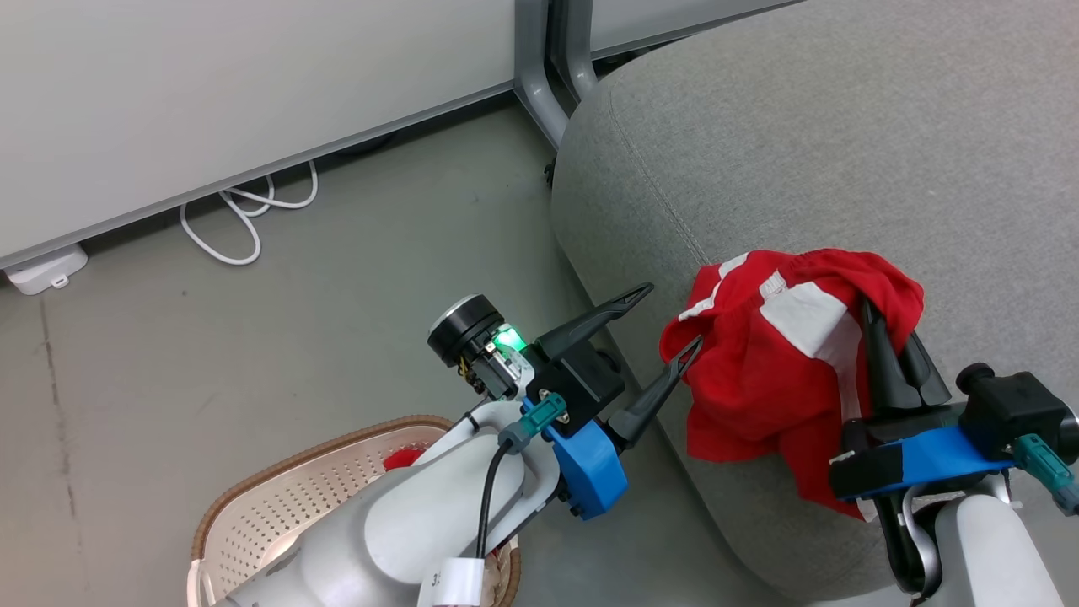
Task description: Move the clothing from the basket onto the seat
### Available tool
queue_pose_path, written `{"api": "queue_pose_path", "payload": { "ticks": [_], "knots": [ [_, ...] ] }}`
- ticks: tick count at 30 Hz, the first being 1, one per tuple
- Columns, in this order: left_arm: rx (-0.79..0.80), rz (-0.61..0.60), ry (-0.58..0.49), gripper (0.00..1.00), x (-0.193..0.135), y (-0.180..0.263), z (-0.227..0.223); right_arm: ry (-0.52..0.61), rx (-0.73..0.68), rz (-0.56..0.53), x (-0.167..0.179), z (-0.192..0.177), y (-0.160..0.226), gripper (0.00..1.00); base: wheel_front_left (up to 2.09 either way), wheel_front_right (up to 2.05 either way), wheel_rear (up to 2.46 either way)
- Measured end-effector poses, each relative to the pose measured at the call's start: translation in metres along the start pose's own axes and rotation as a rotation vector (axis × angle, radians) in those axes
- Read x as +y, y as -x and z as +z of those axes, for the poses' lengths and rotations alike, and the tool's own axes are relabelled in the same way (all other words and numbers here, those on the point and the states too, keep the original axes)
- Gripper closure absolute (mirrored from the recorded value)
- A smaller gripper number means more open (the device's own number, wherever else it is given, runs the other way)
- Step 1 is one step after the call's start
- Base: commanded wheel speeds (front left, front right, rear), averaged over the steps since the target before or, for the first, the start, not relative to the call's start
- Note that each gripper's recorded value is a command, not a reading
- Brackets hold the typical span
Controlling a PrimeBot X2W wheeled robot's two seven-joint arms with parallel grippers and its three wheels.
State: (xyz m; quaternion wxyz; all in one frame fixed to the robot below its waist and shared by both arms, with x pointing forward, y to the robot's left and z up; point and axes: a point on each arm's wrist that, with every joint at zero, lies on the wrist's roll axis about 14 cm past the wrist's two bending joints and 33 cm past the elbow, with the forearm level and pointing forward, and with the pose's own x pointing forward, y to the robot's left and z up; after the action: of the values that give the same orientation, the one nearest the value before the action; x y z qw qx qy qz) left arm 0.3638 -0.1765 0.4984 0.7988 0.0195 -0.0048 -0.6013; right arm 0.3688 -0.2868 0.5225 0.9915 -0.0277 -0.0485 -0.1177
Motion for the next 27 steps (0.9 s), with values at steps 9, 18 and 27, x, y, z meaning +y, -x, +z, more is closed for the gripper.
{"api": "queue_pose_path", "payload": {
  "ticks": [9, 18, 27],
  "knots": [
    [-0.014, 0.023, 0.002, 0.0, 0.007, 0.002, 0.001, 0.012, -0.039, 0.021, 0.007, 0.012, -0.01, 1.0, 0.0, 0.0, 0.0],
    [-0.048, 0.04, 0.017, 0.0, 0.03, 0.001, -0.004, 0.137, -0.274, 0.017, 0.007, 0.088, -0.076, 1.0, 0.0, 0.0, 0.0],
    [-0.022, 0.074, 0.03, 0.0, 0.078, 0.007, -0.045, 0.337, -0.499, -0.08, -0.027, 0.16, -0.147, 1.0, 0.0, 0.0, 0.0]
  ]
}}
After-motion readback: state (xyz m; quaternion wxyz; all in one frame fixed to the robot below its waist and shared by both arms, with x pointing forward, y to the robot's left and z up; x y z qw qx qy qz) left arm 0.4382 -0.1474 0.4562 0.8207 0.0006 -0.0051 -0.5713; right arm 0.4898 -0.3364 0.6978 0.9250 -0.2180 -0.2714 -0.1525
